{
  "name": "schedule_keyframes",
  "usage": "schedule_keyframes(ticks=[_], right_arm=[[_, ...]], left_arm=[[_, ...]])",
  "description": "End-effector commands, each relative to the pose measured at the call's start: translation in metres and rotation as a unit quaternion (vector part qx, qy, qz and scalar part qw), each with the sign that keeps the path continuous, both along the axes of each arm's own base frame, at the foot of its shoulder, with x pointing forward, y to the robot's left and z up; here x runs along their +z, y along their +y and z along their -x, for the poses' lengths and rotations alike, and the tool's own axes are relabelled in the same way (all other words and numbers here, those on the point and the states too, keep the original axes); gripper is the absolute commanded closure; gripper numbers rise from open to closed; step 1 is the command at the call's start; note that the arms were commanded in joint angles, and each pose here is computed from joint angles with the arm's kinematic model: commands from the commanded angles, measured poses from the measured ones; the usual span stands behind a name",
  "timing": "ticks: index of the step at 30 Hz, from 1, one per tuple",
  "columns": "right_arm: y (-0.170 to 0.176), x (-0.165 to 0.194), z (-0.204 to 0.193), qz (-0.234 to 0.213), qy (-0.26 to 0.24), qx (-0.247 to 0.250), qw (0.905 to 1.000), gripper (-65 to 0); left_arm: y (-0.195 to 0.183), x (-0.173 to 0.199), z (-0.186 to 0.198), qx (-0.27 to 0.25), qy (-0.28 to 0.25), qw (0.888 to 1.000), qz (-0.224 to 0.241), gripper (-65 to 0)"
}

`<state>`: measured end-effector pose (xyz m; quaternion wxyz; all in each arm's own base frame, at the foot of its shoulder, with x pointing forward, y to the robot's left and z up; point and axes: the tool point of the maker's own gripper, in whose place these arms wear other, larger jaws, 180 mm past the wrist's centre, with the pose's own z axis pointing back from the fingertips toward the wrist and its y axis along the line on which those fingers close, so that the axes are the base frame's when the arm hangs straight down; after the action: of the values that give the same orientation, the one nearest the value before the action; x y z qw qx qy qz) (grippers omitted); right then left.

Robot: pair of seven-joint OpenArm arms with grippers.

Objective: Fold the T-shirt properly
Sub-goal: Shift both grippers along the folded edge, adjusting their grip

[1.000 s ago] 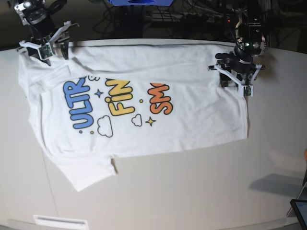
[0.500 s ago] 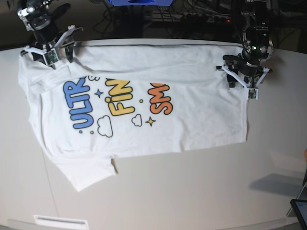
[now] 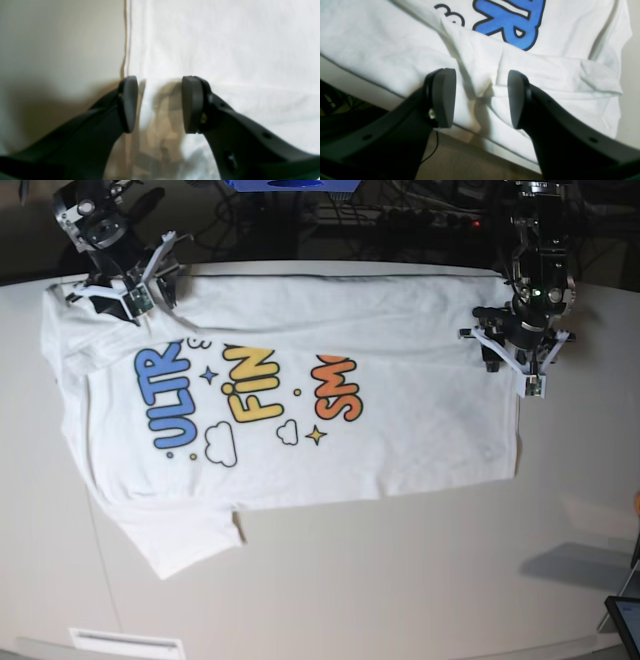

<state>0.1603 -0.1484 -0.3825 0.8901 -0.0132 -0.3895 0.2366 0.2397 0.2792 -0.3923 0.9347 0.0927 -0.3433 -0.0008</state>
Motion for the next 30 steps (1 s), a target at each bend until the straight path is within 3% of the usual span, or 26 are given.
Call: schedule_keyframes(ticks=[1,14,16,21,30], right_arm=[[0.0,0.006,-0.003,-0.005,-0.015,-0.002,0.9999,-31.9],[-0.005,0.002,-0.008,0.01,0.001,-0.008,0.9999,-31.5],[-0.005,0.003,-0.008,0.011,0.001,-0.008,0.9999,-26.7],[-0.009,0.001,-0.011,0.02,0.01,-0.012,0.9997,-5.5],[-0.012,0.002,-0.021,0.028,0.01,-0.015,0.9994,-2.8]], left_arm=[[0.0,0.019,-0.013,-0.007,-0.033,0.999,-0.009,-27.2],[0.009,0.029,-0.015,0.004,-0.045,0.999,-0.015,-27.2],[0.019,0.033,-0.014,0.019,-0.051,0.998,-0.018,-27.2],[0.038,0.042,-0.012,0.042,-0.061,0.997,-0.028,-27.2],[0.038,0.042,-0.012,0.042,-0.06,0.997,-0.028,-27.2]])
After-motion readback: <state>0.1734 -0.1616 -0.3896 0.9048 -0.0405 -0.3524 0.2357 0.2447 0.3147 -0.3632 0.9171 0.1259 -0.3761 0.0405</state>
